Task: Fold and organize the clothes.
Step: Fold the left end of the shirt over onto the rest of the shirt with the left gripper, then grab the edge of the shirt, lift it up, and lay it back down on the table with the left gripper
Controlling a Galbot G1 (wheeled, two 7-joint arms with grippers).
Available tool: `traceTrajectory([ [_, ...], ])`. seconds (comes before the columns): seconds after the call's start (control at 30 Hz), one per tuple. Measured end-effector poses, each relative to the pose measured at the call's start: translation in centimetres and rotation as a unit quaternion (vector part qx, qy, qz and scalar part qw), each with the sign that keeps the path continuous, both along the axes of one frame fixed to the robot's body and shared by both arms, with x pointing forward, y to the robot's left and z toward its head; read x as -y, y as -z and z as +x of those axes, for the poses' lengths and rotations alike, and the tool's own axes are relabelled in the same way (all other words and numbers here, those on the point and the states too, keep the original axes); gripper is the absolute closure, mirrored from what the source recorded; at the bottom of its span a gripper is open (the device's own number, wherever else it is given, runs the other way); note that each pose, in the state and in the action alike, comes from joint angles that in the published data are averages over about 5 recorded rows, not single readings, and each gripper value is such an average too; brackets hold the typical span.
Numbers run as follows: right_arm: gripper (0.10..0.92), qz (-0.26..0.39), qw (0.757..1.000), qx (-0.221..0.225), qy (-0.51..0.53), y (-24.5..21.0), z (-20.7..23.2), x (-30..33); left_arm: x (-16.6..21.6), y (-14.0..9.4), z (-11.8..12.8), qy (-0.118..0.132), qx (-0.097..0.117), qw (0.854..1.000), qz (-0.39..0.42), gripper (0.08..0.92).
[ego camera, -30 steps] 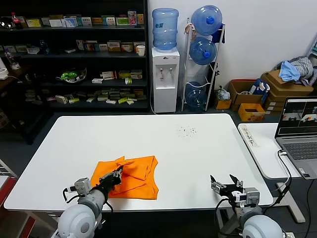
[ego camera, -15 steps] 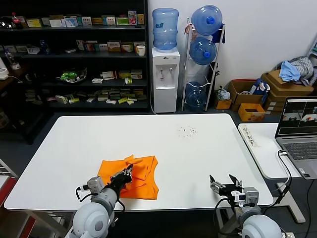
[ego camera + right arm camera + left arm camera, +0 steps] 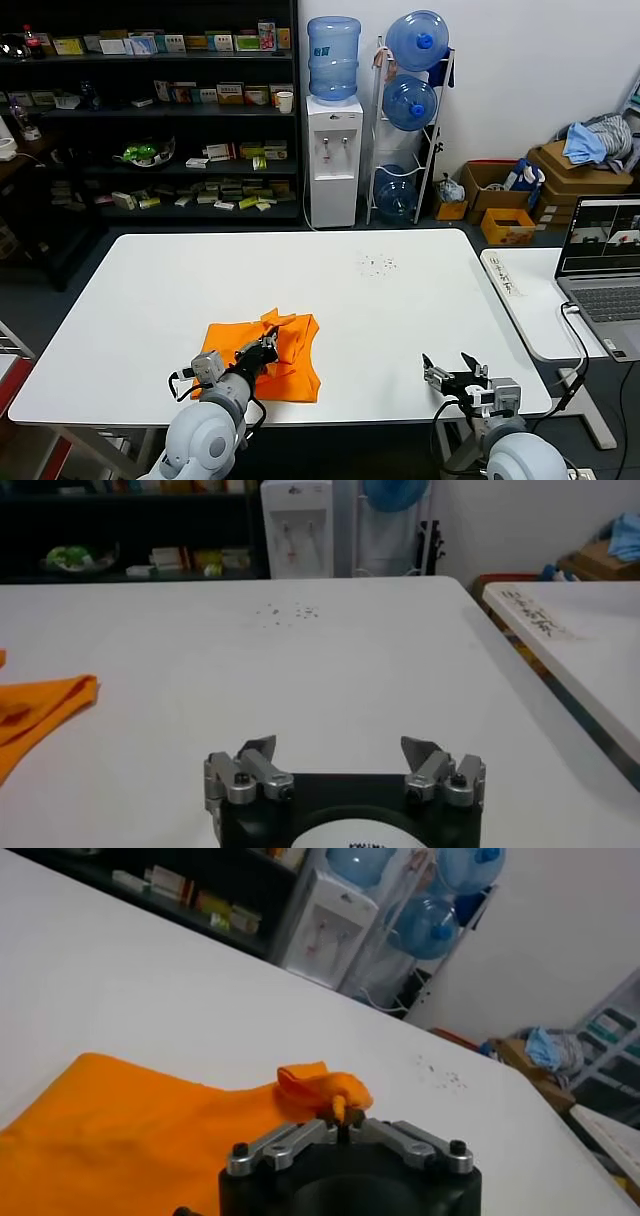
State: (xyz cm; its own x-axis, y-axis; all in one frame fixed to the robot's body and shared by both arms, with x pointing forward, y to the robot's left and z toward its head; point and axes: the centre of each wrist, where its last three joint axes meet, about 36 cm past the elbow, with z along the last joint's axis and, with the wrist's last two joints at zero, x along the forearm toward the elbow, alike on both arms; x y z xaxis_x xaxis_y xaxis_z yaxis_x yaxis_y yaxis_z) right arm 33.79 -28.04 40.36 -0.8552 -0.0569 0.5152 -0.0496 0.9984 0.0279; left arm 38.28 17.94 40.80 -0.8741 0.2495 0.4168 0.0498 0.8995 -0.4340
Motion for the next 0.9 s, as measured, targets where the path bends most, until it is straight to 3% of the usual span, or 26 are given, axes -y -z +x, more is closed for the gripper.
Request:
traceTrajectory([
  [0.3,0.2,-0.001,1.0,-0.002,-0.002,0.3,0.4,0.0,0.2,-0.6,-1.1,0.009,-0.014,1.0,-0.02,0.613],
  [0.5,0.2,0.003,1.0,-0.003,-0.007,0.4,0.7,-0.3,-1.1,-2.0,-2.0,0.004,-0.011,1.0,-0.025,0.44],
  [0.73,0.2,0.007,1.0,0.002,-0.016,0.4,0.8,-0.6,-6.0,-1.8,-2.4,-0.02,-0.004,0.999,0.025,0.242],
  [0.9,0.2,0.008,1.0,0.004,-0.019,0.4,0.7,-0.5,-11.0,-0.8,-2.6,-0.018,-0.012,0.997,0.067,0.18],
])
